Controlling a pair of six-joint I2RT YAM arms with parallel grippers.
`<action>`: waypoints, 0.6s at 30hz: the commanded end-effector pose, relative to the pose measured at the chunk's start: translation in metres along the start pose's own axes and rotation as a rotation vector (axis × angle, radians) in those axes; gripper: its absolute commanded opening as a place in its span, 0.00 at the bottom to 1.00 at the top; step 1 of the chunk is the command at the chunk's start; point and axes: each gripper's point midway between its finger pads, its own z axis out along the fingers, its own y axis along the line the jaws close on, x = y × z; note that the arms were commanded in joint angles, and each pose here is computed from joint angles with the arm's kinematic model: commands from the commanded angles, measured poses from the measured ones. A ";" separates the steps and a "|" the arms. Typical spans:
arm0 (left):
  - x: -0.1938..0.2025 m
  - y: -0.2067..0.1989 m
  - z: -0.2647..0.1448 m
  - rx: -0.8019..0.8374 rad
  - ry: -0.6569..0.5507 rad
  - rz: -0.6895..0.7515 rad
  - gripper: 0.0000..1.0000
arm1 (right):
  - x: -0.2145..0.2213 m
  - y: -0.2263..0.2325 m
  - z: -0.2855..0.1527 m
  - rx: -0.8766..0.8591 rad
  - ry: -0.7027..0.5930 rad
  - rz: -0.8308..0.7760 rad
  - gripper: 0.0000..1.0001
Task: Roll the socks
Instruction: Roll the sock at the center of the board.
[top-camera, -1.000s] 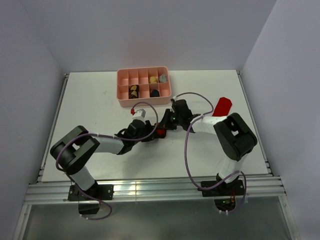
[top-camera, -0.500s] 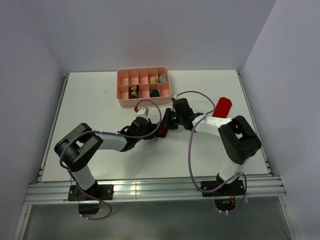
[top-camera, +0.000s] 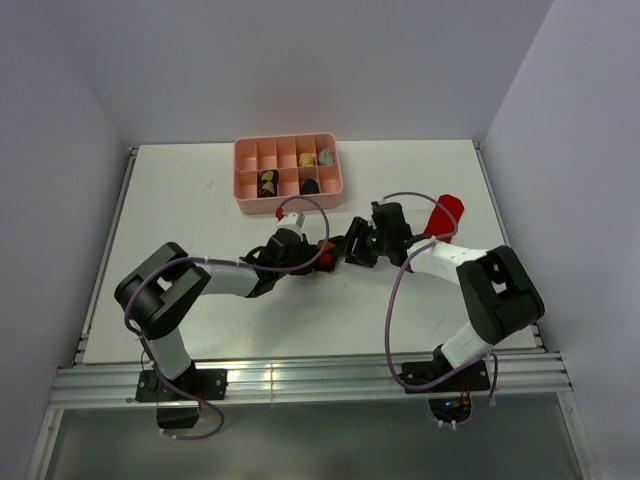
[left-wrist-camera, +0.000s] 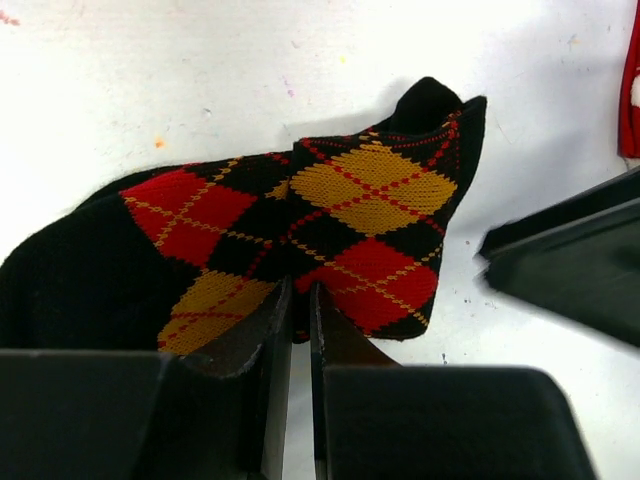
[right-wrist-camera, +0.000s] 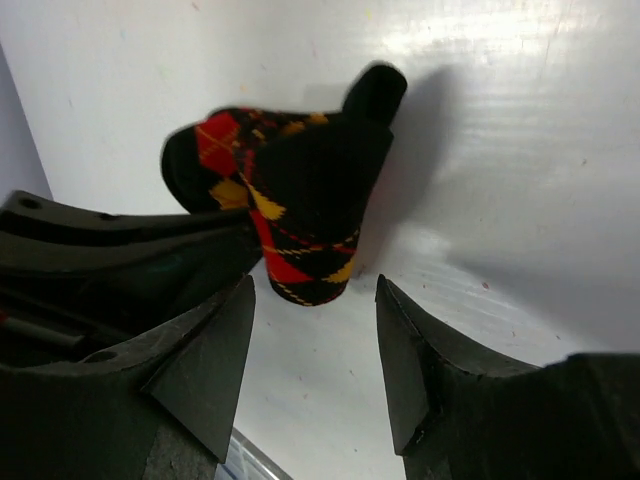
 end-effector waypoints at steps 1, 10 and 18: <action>0.015 0.007 0.003 -0.018 0.065 0.047 0.15 | 0.006 0.010 0.007 -0.083 0.021 0.023 0.59; 0.019 0.003 0.006 0.008 0.082 0.045 0.15 | 0.007 0.016 0.026 -0.157 0.036 0.044 0.59; 0.022 0.001 0.005 0.028 0.092 0.053 0.15 | 0.008 0.012 0.032 -0.161 0.042 0.048 0.30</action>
